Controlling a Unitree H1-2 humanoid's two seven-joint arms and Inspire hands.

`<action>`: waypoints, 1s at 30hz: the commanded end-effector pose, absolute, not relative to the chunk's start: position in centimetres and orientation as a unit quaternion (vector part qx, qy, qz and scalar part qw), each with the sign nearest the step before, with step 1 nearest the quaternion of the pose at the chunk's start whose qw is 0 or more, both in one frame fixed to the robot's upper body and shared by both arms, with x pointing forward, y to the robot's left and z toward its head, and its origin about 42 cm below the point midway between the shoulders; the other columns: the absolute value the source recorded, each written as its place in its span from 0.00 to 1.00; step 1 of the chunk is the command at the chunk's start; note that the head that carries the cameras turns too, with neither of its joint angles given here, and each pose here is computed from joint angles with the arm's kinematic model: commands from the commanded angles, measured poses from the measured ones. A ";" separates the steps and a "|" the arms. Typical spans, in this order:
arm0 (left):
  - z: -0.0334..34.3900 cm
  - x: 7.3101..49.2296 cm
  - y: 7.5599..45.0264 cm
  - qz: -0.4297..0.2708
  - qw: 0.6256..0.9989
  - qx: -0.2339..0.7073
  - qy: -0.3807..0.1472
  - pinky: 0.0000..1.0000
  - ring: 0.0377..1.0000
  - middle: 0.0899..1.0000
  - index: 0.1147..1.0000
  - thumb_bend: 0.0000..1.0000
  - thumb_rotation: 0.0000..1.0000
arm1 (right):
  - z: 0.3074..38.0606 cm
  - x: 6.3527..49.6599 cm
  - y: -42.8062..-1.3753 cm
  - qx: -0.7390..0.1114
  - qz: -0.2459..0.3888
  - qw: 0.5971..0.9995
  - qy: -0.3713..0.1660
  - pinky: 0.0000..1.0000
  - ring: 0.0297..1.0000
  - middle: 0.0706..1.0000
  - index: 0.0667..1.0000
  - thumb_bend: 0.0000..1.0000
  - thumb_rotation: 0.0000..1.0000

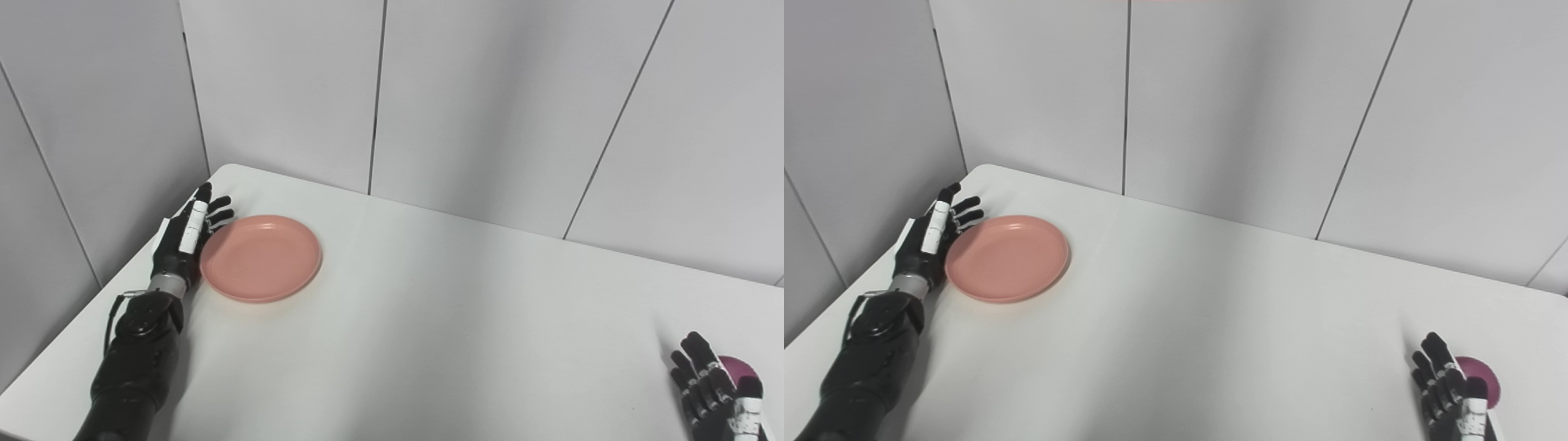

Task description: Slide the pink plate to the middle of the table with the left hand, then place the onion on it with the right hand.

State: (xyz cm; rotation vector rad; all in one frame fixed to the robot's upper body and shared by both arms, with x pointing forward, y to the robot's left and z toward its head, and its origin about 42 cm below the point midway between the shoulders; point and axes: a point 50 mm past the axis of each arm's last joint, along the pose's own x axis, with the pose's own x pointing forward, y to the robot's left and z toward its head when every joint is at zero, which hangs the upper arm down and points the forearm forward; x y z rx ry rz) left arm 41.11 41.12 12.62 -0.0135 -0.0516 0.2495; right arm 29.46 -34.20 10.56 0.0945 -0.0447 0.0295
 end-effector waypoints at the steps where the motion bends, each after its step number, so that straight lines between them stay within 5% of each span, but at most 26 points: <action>1: 14.5 42.3 39.9 0.098 0.994 -0.009 -0.053 0.72 0.79 0.81 0.92 1.00 0.88 | 6.3 26.2 -33.3 0.077 0.000 0.996 0.054 1.00 0.98 0.98 0.95 0.82 1.00; 30: 13.5 40.6 27.2 -0.063 0.998 -0.025 -0.001 0.82 0.85 0.87 0.97 0.96 0.92 | 6.5 26.2 -32.0 0.082 0.005 0.996 0.046 1.00 1.00 0.99 0.97 0.79 1.00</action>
